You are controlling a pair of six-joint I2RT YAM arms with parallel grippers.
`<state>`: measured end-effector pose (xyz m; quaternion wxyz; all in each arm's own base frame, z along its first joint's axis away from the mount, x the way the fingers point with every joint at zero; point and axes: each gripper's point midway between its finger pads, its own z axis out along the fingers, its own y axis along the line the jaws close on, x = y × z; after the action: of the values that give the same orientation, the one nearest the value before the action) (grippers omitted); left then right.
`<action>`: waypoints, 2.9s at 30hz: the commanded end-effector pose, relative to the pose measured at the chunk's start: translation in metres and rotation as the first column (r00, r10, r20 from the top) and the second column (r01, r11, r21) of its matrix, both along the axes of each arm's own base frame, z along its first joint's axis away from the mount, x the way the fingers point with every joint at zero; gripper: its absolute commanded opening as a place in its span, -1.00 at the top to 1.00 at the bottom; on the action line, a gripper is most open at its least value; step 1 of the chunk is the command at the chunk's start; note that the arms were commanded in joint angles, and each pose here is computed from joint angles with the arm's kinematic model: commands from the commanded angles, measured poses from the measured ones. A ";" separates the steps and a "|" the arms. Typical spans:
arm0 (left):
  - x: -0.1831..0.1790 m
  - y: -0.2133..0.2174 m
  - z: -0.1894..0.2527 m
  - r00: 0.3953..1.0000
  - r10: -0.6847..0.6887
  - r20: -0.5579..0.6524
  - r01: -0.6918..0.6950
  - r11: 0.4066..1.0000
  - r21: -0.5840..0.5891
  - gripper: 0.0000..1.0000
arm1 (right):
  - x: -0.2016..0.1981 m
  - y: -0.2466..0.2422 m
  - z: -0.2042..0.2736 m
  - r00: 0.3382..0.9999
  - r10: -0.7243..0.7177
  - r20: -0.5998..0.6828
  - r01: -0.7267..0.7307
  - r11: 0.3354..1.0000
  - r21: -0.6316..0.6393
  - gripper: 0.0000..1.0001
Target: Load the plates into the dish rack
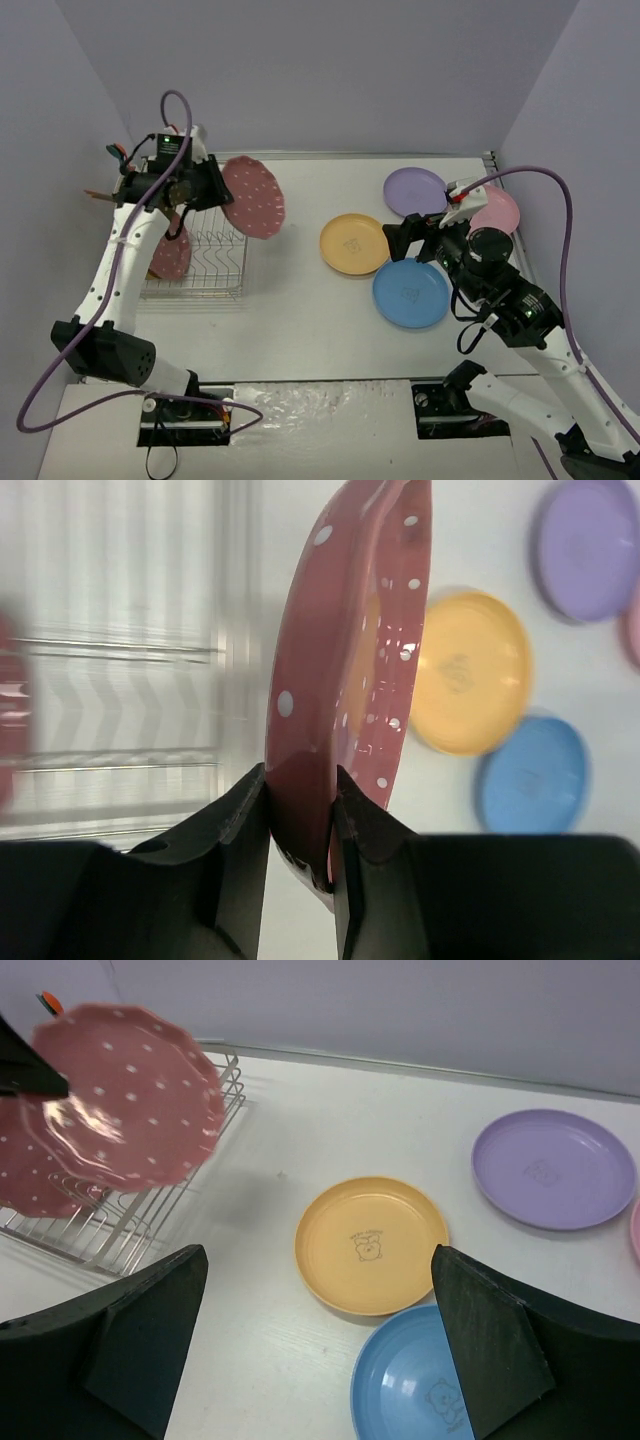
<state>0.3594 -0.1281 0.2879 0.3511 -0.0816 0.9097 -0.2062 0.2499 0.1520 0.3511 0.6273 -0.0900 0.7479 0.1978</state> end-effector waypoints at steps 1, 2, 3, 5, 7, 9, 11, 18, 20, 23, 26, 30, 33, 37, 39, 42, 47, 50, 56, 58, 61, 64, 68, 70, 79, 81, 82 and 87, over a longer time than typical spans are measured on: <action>-0.019 0.070 0.075 0.964 -0.039 0.264 -0.041 0.955 0.294 1.00 | 0.006 0.000 -0.008 0.999 -0.039 -0.030 0.040 0.998 0.044 -0.83; -0.022 0.083 0.077 0.963 -0.028 0.266 -0.066 0.938 0.339 1.00 | 0.005 0.001 -0.013 0.999 -0.035 -0.040 0.036 0.999 0.041 -0.83; -0.024 0.095 0.078 0.963 -0.014 0.270 -0.094 0.919 0.383 1.00 | 0.005 0.002 -0.017 0.998 -0.029 -0.050 0.031 0.999 0.036 -0.84; -0.028 0.117 0.082 0.962 0.011 0.274 -0.142 0.874 0.464 1.00 | 0.005 0.005 -0.024 0.998 -0.017 -0.067 0.019 0.999 0.032 -0.83; -0.033 0.138 0.089 0.960 0.004 0.280 -0.167 0.809 0.564 1.00 | 0.004 0.008 -0.028 0.997 0.000 -0.078 0.002 1.000 0.028 -0.84; -0.033 0.153 0.091 0.957 0.022 0.288 -0.204 0.758 0.620 1.00 | 0.004 0.010 -0.033 0.996 0.009 -0.085 -0.008 1.000 0.017 -0.83; -0.033 0.175 0.093 0.960 0.027 0.280 -0.228 0.658 0.718 1.00 | 0.004 0.011 -0.038 0.995 0.014 -0.095 -0.014 1.000 0.004 -0.83; -0.016 0.198 0.092 0.955 0.047 0.291 -0.263 0.579 0.771 1.00 | 0.003 0.016 -0.050 0.992 0.046 -0.121 -0.050 0.998 -0.030 -0.83; -0.010 0.200 0.083 0.962 0.043 0.268 -0.243 0.576 0.780 1.00 | 0.003 0.016 -0.054 0.990 0.051 -0.130 -0.057 0.998 -0.041 -0.83; -0.002 0.200 0.068 0.971 0.039 0.236 -0.215 0.578 0.787 1.00 | 0.003 0.015 -0.060 0.989 0.047 -0.137 -0.055 0.997 -0.055 -0.83; 0.010 0.197 0.051 0.975 0.029 0.218 -0.193 0.594 0.781 1.00 | 0.004 0.013 -0.067 0.988 0.037 -0.148 -0.049 0.996 -0.075 -0.83; 0.017 0.196 0.030 0.982 0.026 0.186 -0.165 0.599 0.784 1.00 | 0.004 0.012 -0.073 0.987 0.030 -0.156 -0.045 0.994 -0.096 -0.83; 0.022 0.195 0.017 0.985 0.022 0.170 -0.148 0.609 0.779 1.00 | 0.006 0.010 -0.076 0.987 0.021 -0.158 -0.038 0.994 -0.106 -0.83; 0.028 0.196 -0.009 0.991 0.028 0.129 -0.118 0.621 0.775 1.00 | 0.007 0.010 -0.081 0.986 0.012 -0.169 -0.033 0.992 -0.120 -0.83; 0.030 0.196 -0.019 0.992 0.035 0.122 -0.117 0.630 0.767 1.00 | 0.008 0.009 -0.083 0.985 0.007 -0.173 -0.029 0.992 -0.123 -0.83; 0.031 0.194 -0.034 0.992 0.042 0.119 -0.117 0.651 0.750 1.00 | 0.009 0.009 -0.090 0.983 -0.001 -0.184 -0.023 0.991 -0.132 -0.83; 0.028 0.204 -0.051 0.990 0.083 0.113 -0.139 0.668 0.731 0.96 | 0.011 0.009 -0.102 0.976 -0.022 -0.218 -0.007 0.991 -0.133 -0.83; 0.028 0.206 -0.053 0.988 0.093 0.122 -0.153 0.669 0.728 0.78 | 0.013 0.008 -0.113 0.967 -0.049 -0.249 0.015 0.990 -0.137 -0.82; 0.028 0.202 -0.054 0.985 0.105 0.136 -0.170 0.694 0.700 0.27 | 0.014 0.006 -0.163 0.923 -0.115 -0.368 0.053 0.983 -0.175 -0.81; 0.027 0.200 -0.052 0.984 0.106 0.144 -0.177 0.700 0.692 0.08 | 0.013 0.006 -0.175 0.908 -0.129 -0.398 0.062 0.982 -0.178 -0.80; 0.026 0.199 -0.046 0.981 0.108 0.162 -0.190 0.707 0.682 -0.13 | 0.009 0.001 -0.200 0.876 -0.174 -0.449 0.091 0.976 -0.200 -0.79; 0.024 0.197 -0.042 0.979 0.107 0.172 -0.196 0.716 0.670 -0.18 | 0.007 -0.008 -0.211 0.854 -0.230 -0.467 0.146 0.967 -0.209 -0.78; 0.022 0.186 -0.028 0.974 0.108 0.200 -0.210 0.762 0.613 -0.37 | 0.009 -0.047 -0.227 0.772 -0.402 -0.492 0.320 0.915 -0.246 -0.77; 0.018 0.180 -0.021 0.971 0.114 0.210 -0.218 0.785 0.580 -0.47 | 0.009 -0.073 -0.236 0.709 -0.482 -0.514 0.403 0.876 -0.265 -0.76; -0.005 0.145 0.015 0.958 0.141 0.249 -0.230 0.896 0.379 -0.81 | 0.012 -0.142 -0.278 0.430 -0.639 -0.637 0.609 0.727 -0.318 -0.68; -0.013 0.137 0.018 0.959 0.127 0.253 -0.212 0.915 0.344 -0.92 | 0.009 -0.153 -0.294 0.379 -0.627 -0.680 0.620 0.718 -0.316 -0.64; -0.016 0.136 0.019 0.958 0.125 0.257 -0.211 0.917 0.339 -0.94 | 0.008 -0.154 -0.299 0.370 -0.624 -0.688 0.618 0.719 -0.319 -0.64; -0.036 0.117 0.024 0.959 0.096 0.267 -0.166 0.954 0.251 -0.94 | 0.006 -0.154 -0.326 0.327 -0.579 -0.747 0.639 0.718 -0.276 -0.53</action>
<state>0.3363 0.0103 0.2897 0.4585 -0.0625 0.8865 -0.0026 0.2480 -0.0096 0.0340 0.2564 0.2963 0.9189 -0.0454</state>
